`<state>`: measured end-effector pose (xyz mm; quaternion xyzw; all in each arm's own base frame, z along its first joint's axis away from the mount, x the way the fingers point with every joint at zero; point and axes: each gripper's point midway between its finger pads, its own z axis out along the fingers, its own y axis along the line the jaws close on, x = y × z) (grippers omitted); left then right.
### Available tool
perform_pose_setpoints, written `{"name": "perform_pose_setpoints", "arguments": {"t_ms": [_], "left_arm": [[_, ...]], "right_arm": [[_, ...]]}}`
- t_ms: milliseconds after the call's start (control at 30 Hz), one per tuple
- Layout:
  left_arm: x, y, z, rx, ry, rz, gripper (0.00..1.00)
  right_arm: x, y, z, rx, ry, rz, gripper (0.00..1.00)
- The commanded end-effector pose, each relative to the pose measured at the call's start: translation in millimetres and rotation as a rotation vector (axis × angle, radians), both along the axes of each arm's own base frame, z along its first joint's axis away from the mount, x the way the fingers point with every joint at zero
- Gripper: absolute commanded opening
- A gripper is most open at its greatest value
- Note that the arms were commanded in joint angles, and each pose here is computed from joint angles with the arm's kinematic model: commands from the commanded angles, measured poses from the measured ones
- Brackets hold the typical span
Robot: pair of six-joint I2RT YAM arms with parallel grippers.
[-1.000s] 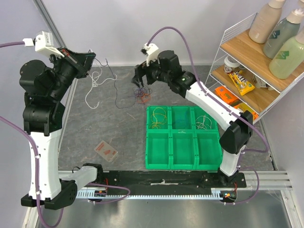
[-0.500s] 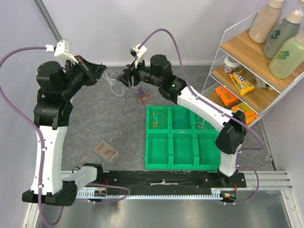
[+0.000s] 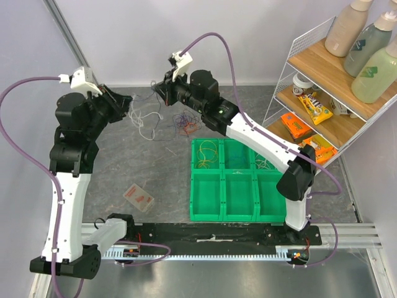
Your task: Untangle the cables
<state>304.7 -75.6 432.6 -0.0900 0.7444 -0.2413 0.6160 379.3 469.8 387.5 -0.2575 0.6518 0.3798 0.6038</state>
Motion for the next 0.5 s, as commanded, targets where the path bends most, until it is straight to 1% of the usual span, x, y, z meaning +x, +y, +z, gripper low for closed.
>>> {"name": "perform_pose_setpoints", "arguments": {"t_ms": [0, 33, 67, 100, 167, 200, 267, 300, 367, 400, 433, 467], "left_arm": [[28.1, 39.3, -54.7, 0.077, 0.109, 0.178, 0.42], [33.5, 40.2, -71.1, 0.060, 0.158, 0.170, 0.53], [36.6, 39.4, -86.2, 0.036, 0.206, 0.149, 0.61], [39.8, 45.2, -100.8, 0.001, 0.253, 0.147, 0.66], [40.6, 41.4, -123.9, -0.055, 0.306, 0.082, 0.70], [40.4, 43.8, -129.3, -0.076, 0.302, 0.070, 0.72], [36.7, 44.4, -137.5, -0.126, 0.269, 0.058, 0.76], [33.4, 43.5, -142.5, -0.162, 0.256, 0.055, 0.76], [28.1, 35.0, -137.1, -0.222, 0.173, 0.017, 0.75], [22.6, 26.2, -134.4, -0.252, 0.132, -0.026, 0.76], [22.0, 18.4, -128.5, -0.284, 0.079, -0.075, 0.81], [21.2, 6.4, -129.5, -0.310, 0.051, -0.146, 0.89]], "right_arm": [[3.8, -18.9, 108.1, 0.306, -0.065, -0.088, 0.00], [5.1, -15.6, 115.3, 0.332, -0.064, -0.081, 0.00], [6.3, -15.4, 127.1, 0.365, -0.061, -0.084, 0.00], [6.9, -15.5, 137.3, 0.388, -0.061, -0.086, 0.00], [2.9, -19.8, 157.2, 0.449, -0.067, -0.083, 0.00], [-2.0, -24.8, 170.8, 0.497, -0.082, -0.074, 0.00], [-9.6, -34.2, 190.8, 0.579, -0.096, -0.065, 0.00], [-12.5, -37.5, 199.2, 0.609, -0.100, -0.059, 0.00], [-18.3, -43.6, 214.8, 0.659, -0.110, -0.048, 0.00], [-21.7, -48.1, 225.2, 0.688, -0.119, -0.040, 0.00], [-24.6, -51.3, 232.1, 0.703, -0.127, -0.036, 0.00], [-26.7, -53.3, 236.9, 0.715, -0.129, -0.032, 0.00]]}}
